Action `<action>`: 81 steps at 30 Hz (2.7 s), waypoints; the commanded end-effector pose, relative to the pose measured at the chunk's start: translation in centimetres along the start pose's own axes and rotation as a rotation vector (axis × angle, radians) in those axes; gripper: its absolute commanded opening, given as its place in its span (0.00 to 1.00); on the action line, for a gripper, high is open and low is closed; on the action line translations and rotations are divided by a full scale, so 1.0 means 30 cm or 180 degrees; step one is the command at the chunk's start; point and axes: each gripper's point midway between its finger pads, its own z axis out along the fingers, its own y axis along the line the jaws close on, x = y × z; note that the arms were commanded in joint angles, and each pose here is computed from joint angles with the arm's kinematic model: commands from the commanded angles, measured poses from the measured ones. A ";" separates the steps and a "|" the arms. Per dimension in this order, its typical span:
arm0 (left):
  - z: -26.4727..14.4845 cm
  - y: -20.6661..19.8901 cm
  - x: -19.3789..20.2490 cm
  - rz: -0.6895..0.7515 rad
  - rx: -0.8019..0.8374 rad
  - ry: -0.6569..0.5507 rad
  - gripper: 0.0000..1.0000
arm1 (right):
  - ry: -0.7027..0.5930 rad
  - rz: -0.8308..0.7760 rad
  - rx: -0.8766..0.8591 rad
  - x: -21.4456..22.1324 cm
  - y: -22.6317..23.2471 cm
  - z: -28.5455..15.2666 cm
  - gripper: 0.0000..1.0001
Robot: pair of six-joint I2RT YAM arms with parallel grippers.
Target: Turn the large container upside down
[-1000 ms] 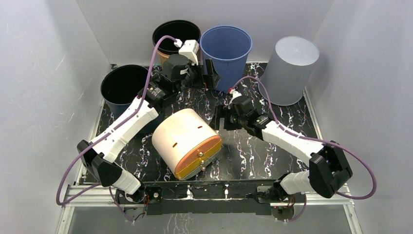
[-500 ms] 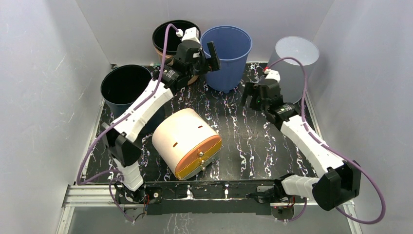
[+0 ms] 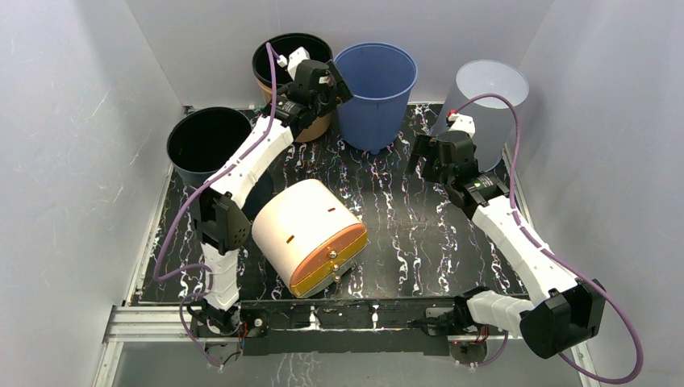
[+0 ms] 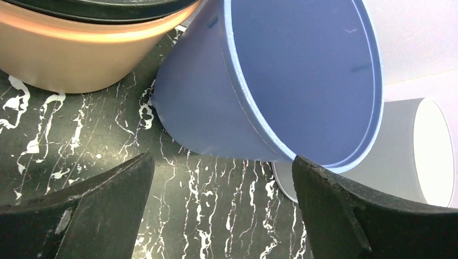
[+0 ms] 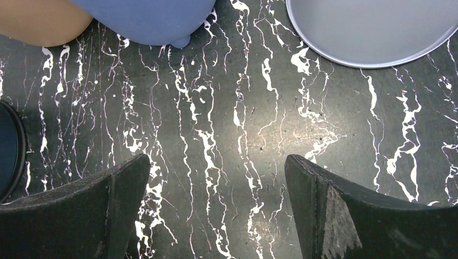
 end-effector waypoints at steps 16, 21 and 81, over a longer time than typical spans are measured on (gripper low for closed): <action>0.089 -0.108 -0.015 -0.0438 0.0253 -0.0087 0.77 | -0.0204 0.0062 -0.0027 -0.064 -0.003 -0.041 0.96; 0.104 -0.111 0.014 -0.0444 0.0295 0.0004 0.62 | -0.0184 0.0072 -0.0033 -0.056 -0.005 -0.039 0.96; -0.199 0.017 0.357 0.0313 0.0604 0.0759 0.00 | -0.1017 -0.0685 -0.0018 -0.562 0.096 -0.134 0.96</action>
